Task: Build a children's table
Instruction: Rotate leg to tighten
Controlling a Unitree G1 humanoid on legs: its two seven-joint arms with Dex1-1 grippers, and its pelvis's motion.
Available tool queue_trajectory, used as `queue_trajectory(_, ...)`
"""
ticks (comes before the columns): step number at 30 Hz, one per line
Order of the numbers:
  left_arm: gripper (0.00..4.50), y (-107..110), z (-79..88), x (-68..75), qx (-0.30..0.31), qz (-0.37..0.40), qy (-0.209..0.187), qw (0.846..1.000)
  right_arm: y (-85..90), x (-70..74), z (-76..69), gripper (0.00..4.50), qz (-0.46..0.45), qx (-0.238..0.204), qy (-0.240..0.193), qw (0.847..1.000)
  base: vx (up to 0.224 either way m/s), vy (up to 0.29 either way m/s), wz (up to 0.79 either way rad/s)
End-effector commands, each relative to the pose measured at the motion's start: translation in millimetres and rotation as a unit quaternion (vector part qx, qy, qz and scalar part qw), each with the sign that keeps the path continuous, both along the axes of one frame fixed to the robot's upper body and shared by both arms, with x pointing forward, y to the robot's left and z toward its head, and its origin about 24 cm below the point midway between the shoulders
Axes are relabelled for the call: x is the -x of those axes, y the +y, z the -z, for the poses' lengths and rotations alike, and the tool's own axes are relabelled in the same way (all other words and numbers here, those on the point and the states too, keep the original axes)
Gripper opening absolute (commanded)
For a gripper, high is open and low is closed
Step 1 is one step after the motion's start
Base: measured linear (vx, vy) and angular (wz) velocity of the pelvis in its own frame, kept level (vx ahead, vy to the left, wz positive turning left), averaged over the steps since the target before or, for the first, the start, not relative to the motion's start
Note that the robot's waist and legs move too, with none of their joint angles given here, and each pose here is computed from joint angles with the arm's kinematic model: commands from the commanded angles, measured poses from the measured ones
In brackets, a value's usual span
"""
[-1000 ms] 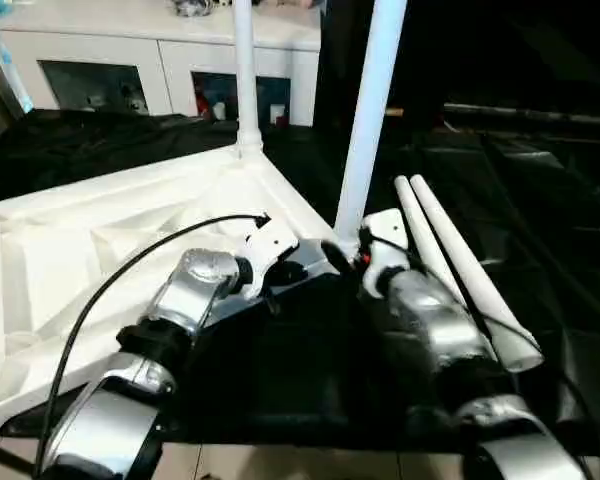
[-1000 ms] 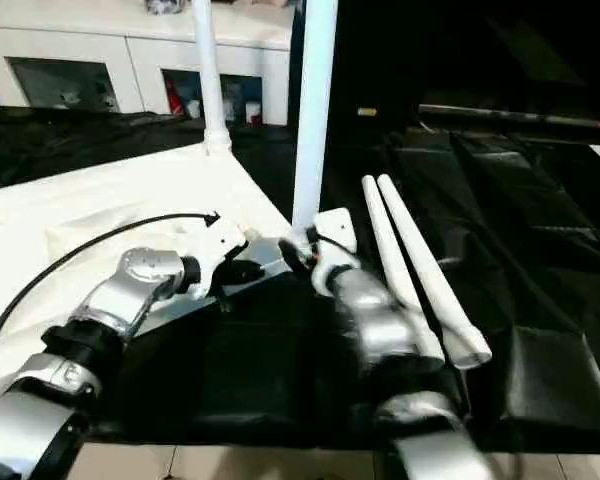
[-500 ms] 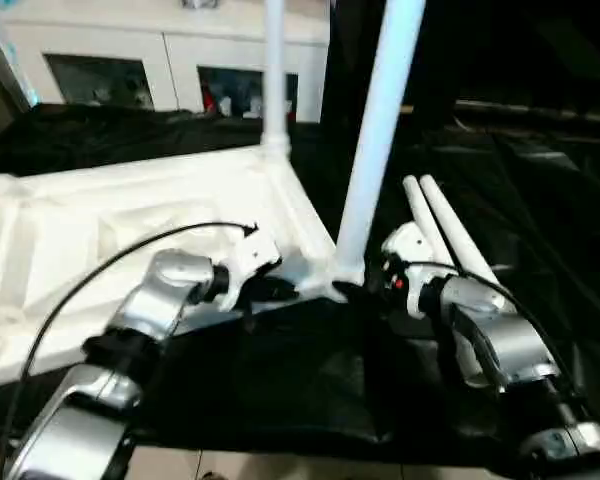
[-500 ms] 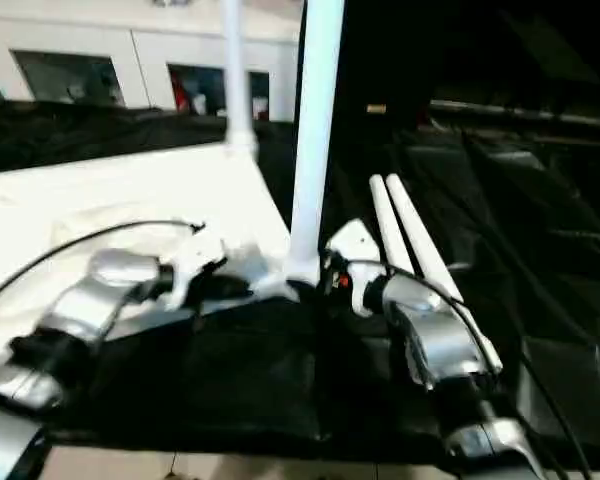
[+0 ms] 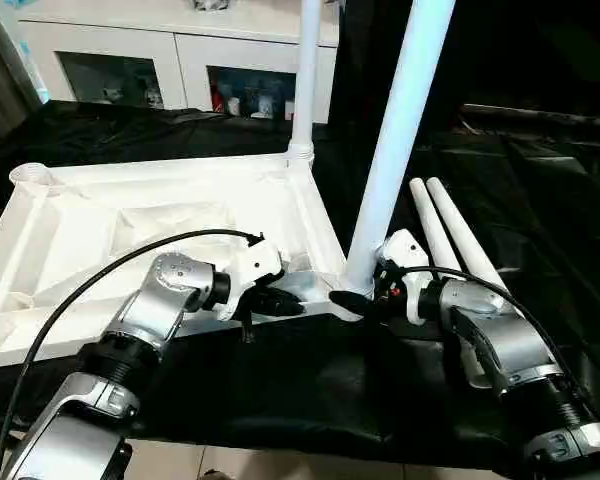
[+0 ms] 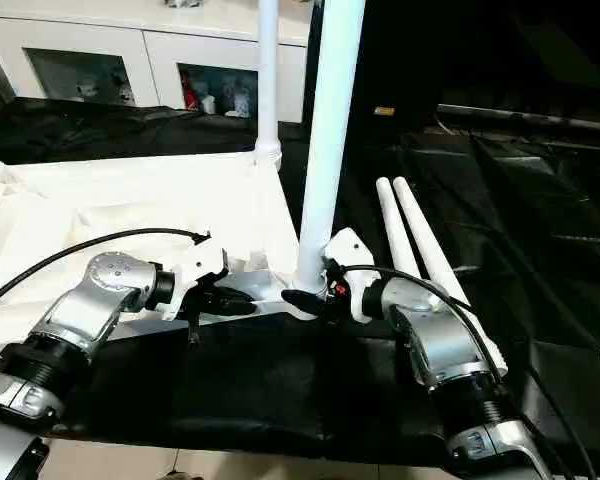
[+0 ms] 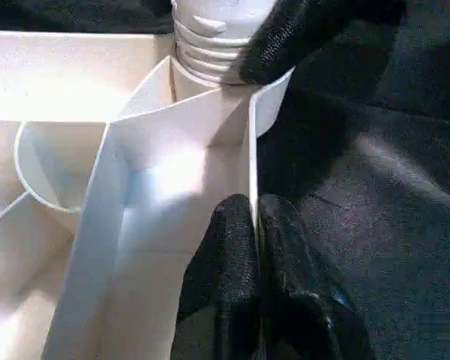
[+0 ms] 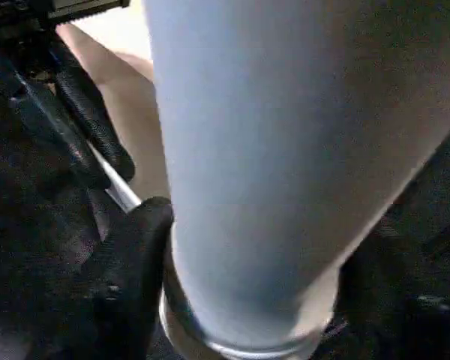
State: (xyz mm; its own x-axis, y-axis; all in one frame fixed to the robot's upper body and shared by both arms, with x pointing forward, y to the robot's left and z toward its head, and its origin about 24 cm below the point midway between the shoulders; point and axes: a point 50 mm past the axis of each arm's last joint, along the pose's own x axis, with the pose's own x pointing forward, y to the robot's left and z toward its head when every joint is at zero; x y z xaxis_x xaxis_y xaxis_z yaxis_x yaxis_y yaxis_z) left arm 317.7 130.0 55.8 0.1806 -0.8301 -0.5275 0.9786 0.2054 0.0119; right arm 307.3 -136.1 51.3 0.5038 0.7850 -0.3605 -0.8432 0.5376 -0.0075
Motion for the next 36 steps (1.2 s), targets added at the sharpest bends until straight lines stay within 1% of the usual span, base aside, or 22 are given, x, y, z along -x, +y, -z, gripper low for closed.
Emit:
queue_trajectory(1, 0.0, -4, -3.9, 0.9, 0.008, 0.009, -0.006, 1.0, 2.4, 1.9, -1.3, 3.06, -0.008, 0.001, -0.001, 1.0, 0.0, 0.0, 0.0)
queue_trajectory(3, 0.0, -4, -3.3, 0.9, 0.008, 0.006, -0.006, 1.0, 2.4, 2.2, 1.5, 2.85, -0.003, 0.002, 0.004, 1.0, 0.0, 0.0, 0.0)
queue_trajectory(5, 0.0, -4, -2.6, 0.6, 0.009, 0.0, -0.005, 1.0, 2.4, 3.6, 6.5, 2.79, 0.002, 0.007, 0.009, 1.0, 0.0, 0.0, 0.0)
queue_trajectory(6, 0.0, -5, -1.8, -1.1, 0.009, -0.012, -0.007, 1.0, 2.2, 3.0, 10.8, 2.79, 0.019, 0.007, 0.012, 1.0, 0.0, 0.0, 0.0)
queue_trajectory(7, 0.0, -9, -0.1, -5.9, 0.01, -0.038, -0.015, 0.999, 1.6, -1.4, 21.1, 2.75, 0.083, 0.005, 0.018, 0.996, 0.0, 0.0, 0.0)
queue_trajectory(9, 0.0, -11, 0.3, -7.4, 0.01, -0.045, -0.017, 0.999, 1.6, -2.9, 24.6, 2.75, 0.106, 0.005, 0.021, 0.994, 0.0, 0.0, 0.0)
queue_trajectory(10, 0.0, -19, 0.7, -15.9, 0.012, -0.088, -0.032, 0.996, 4.2, -8.8, 32.9, 2.75, 0.187, -0.005, 0.034, 0.982, 0.0, 0.0, 0.0)
queue_trajectory(11, 0.0, -19, 0.7, -15.9, 0.012, -0.088, -0.032, 0.996, 4.2, -8.8, 32.9, 2.75, 0.187, -0.005, 0.034, 0.982, 0.0, 0.0, 0.0)
queue_trajectory(12, 0.0, -24, 0.8, -21.1, 0.013, -0.114, -0.04, 0.993, 7.0, -12.1, 37.6, 2.75, 0.239, -0.012, 0.045, 0.97, 0.0, 0.0, 0.0)
queue_trajectory(16, 0.0, -44, 0.2, -28.9, 0.019, -0.144, -0.056, 0.988, 20.7, -20.0, 43.0, 2.74, 0.345, -0.038, 0.072, 0.935, 0.0, 0.0, 0.0)
queue_trajectory(17, 0.0, -44, 0.2, -28.9, 0.019, -0.144, -0.056, 0.988, 20.7, -20.0, 43.0, 2.74, 0.345, -0.038, 0.072, 0.935, 0.0, 0.0, 0.0)
queue_trajectory(19, 0.0, -49, -0.5, -29.4, 0.018, -0.137, -0.062, 0.989, 28.2, -24.4, 38.9, 2.74, 0.355, -0.033, 0.055, 0.933, 0.0, 0.0, 0.0)
queue_trajectory(20, 0.0, -49, -0.7, -30.2, 0.012, -0.132, -0.07, 0.989, 31.4, -26.3, 36.4, 2.74, 0.354, -0.029, 0.042, 0.934, 0.0, 0.0, 0.0)
queue_trajectory(22, 0.0, -49, -0.6, -30.8, 0.01, -0.127, -0.075, 0.989, 35.5, -27.1, 35.4, 2.74, 0.343, -0.034, 0.039, 0.938, 0.0, 0.0, 0.0)
queue_trajectory(24, 0.0, -47, -0.4, -31.6, 0.009, -0.126, -0.078, 0.989, 38.3, -28.1, 31.7, 3.44, 0.333, -0.043, 0.027, 0.941, 0.0, 0.0, 0.0)
queue_trajectory(27, 0.0, -44, -0.3, -32.4, 0.008, -0.125, -0.084, 0.989, 38.7, -30.4, 25.2, 3.53, 0.331, -0.053, 0.009, 0.942, 0.0, 0.0, 0.0)
queue_trajectory(28, 0.0, -43, -1.5, -32.9, 0.01, -0.122, -0.091, 0.988, 36.0, -32.1, 16.6, 3.77, 0.321, -0.044, -0.018, 0.946, 0.0, 0.0, 0.0)
queue_trajectory(31, 0.0, -43, -4.4, -34.1, 0.022, -0.124, -0.111, 0.986, 27.3, -28.6, 1.5, 3.77, 0.297, -0.047, -0.05, 0.952, 0.0, 0.0, 0.0)
queue_trajectory(32, 0.28, -43, -6.5, -35.1, 0.031, -0.129, -0.115, 0.984, 23.2, -25.7, -2.9, 3.84, 0.29, -0.05, -0.057, 0.954, 0.0, 0.0, 0.0)
queue_trajectory(33, 0.28, -42, -9.7, -36.8, 0.041, -0.137, -0.121, 0.982, 17.3, -20.9, -8.7, 3.84, 0.28, -0.054, -0.065, 0.956, 0.0, 0.0, 0.0)
queue_trajectory(34, 0.45, -42, -9.7, -36.8, 0.041, -0.137, -0.121, 0.982, 17.3, -20.9, -8.7, 3.86, 0.28, -0.054, -0.065, 0.956, 0.0, 0.0, 0.0)
queue_trajectory(36, 0.61, -41, -16.5, -40.3, 0.056, -0.15, -0.134, 0.978, 5.2, -9.4, -17.4, 3.86, 0.262, -0.057, -0.081, 0.96, 0.0, 0.0, 0.0)
